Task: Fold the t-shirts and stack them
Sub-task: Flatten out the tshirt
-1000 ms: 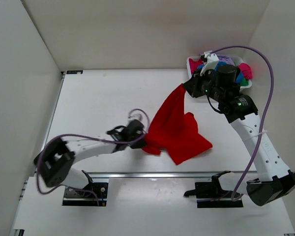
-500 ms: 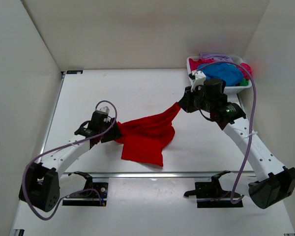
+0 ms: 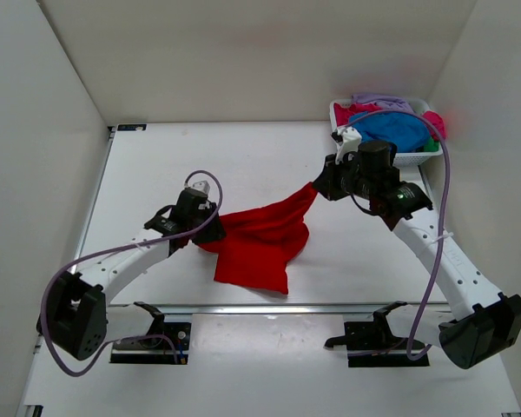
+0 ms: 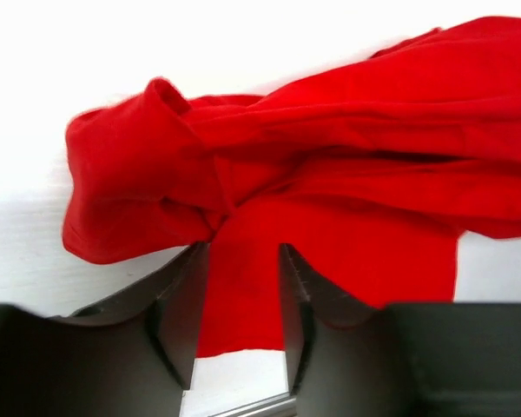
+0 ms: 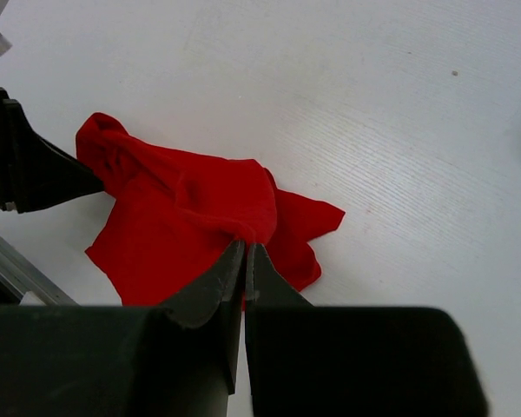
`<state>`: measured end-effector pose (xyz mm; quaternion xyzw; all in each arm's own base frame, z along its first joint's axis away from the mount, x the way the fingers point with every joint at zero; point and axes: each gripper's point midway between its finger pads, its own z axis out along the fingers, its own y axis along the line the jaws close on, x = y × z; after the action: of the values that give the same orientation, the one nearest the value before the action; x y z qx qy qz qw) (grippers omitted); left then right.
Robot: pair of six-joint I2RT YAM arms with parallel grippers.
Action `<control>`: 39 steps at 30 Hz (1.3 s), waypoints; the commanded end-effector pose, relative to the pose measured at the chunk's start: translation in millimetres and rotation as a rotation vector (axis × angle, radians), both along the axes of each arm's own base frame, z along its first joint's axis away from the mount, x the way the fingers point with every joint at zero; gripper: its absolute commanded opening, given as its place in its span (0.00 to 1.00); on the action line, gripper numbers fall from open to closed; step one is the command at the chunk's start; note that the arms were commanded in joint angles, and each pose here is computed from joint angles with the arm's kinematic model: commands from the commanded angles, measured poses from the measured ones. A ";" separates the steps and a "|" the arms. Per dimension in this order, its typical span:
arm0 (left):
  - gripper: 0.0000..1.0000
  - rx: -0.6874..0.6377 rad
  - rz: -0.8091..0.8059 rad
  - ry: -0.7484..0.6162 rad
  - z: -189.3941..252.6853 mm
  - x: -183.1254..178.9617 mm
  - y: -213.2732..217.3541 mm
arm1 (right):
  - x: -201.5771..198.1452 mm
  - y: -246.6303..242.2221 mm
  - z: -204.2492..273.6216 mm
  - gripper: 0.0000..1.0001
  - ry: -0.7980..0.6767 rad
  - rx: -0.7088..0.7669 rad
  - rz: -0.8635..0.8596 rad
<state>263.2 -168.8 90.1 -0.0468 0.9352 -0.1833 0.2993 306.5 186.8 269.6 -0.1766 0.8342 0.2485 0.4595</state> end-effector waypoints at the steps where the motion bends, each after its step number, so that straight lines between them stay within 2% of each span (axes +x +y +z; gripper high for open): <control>1: 0.50 0.013 0.026 -0.037 7.8 11.9 -5.1 | 5.0 8.8 10.1 0.00 -0.055 0.022 0.021; 2: 0.57 0.023 0.027 -0.024 3.7 12.1 -6.2 | 4.5 10.2 11.1 0.00 -0.057 0.024 0.024; 7: 0.61 0.099 0.042 0.030 -9.3 12.5 -4.4 | 7.4 9.8 10.7 0.00 -0.054 0.026 0.019; 19: 0.53 0.148 0.085 0.041 -26.3 27.0 5.3 | 5.7 11.1 6.0 0.00 -0.040 0.030 0.023; 21: 0.50 0.160 0.088 0.044 -29.1 27.0 6.3 | 6.3 9.2 8.2 0.00 -0.050 0.026 0.021; 23: 0.38 0.164 0.094 0.047 -29.8 28.0 7.1 | 5.4 9.9 8.8 0.00 -0.051 0.028 0.027; 24: 0.25 0.170 0.089 0.044 -29.8 27.8 6.9 | 5.8 10.5 8.4 0.00 -0.049 0.028 0.026; 29: 0.05 0.154 0.114 0.024 -21.7 29.1 11.7 | 5.5 9.8 5.0 0.00 -0.045 0.023 0.028; 31: 0.00 0.152 0.126 0.020 -13.2 29.2 18.5 | 5.4 7.3 3.5 0.00 -0.037 0.019 0.017; 33: 0.00 0.176 0.118 0.025 -4.9 25.6 27.4 | 9.0 -1.3 3.2 0.00 -0.037 0.002 -0.004; 39: 0.00 0.064 0.173 -0.144 88.2 41.5 66.3 | 20.1 -48.3 5.3 0.00 -0.035 -0.020 -0.089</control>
<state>294.2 -121.1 114.5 -0.1015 0.9377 -0.1025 0.3159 321.6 157.4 263.6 -0.1514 0.8429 0.2288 0.4628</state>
